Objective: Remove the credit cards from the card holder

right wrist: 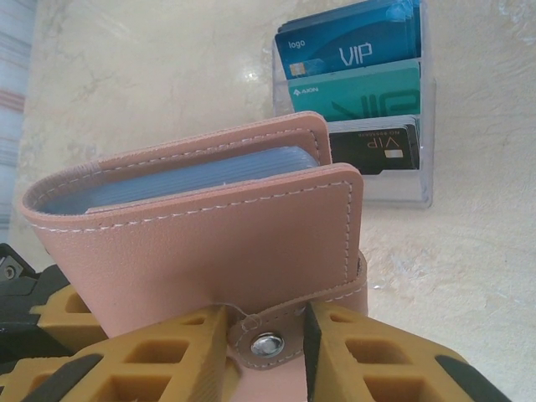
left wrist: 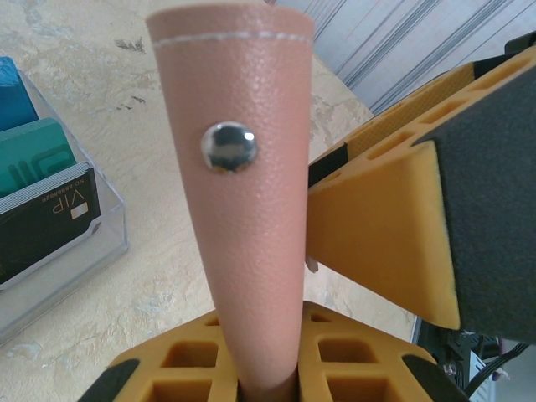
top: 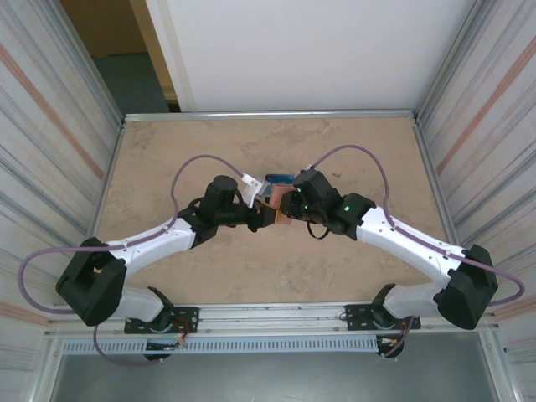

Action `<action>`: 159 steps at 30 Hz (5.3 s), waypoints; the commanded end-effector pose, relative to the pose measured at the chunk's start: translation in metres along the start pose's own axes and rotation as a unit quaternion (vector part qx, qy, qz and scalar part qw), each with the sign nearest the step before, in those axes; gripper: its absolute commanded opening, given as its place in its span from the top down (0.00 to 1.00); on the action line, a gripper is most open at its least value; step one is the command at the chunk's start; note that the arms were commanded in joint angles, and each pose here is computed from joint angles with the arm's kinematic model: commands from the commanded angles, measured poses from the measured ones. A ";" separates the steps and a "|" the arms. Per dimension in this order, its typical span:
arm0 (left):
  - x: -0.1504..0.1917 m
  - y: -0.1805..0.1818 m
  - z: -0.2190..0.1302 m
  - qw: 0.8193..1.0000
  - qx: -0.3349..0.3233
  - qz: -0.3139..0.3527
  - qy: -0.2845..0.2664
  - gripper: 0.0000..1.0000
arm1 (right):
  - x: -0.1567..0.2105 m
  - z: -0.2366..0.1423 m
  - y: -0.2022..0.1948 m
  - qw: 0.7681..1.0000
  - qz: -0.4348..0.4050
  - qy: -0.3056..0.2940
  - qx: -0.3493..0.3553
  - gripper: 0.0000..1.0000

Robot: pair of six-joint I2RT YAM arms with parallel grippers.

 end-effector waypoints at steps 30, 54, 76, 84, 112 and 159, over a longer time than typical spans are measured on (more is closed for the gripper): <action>-0.017 -0.026 -0.011 0.998 0.037 0.039 -0.042 1.00 | 0.004 -0.001 -0.015 1.000 0.006 -0.001 0.019 0.81; -0.019 -0.027 -0.013 0.998 0.040 0.035 -0.046 1.00 | 0.005 -0.009 -0.022 0.999 0.002 -0.012 0.031 0.80; -0.021 -0.028 -0.019 0.997 0.053 0.030 -0.050 1.00 | 0.005 -0.026 -0.034 0.999 -0.004 -0.030 0.041 0.79; -0.022 -0.027 -0.019 0.997 0.054 0.029 -0.050 1.00 | 0.003 -0.033 -0.033 0.999 -0.014 -0.036 0.030 0.78; -0.020 -0.029 -0.016 0.997 0.066 0.027 -0.040 1.00 | -0.016 -0.020 0.015 0.997 -0.064 -0.029 0.028 0.68; -0.029 -0.029 -0.016 0.996 0.063 0.029 -0.059 1.00 | 0.007 -0.018 -0.026 0.998 -0.017 0.002 0.068 1.00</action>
Point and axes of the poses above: each hand's point on the last joint's axis, 136 mm out from that joint toward the fingers, its own z axis out along the fingers, its own y axis along the line the jaws close on, x = y × z, the point moved 4 cm from there along -z, back along the fingers, and after that the axes turned 14 degrees about -z, right-handed, at the moved point
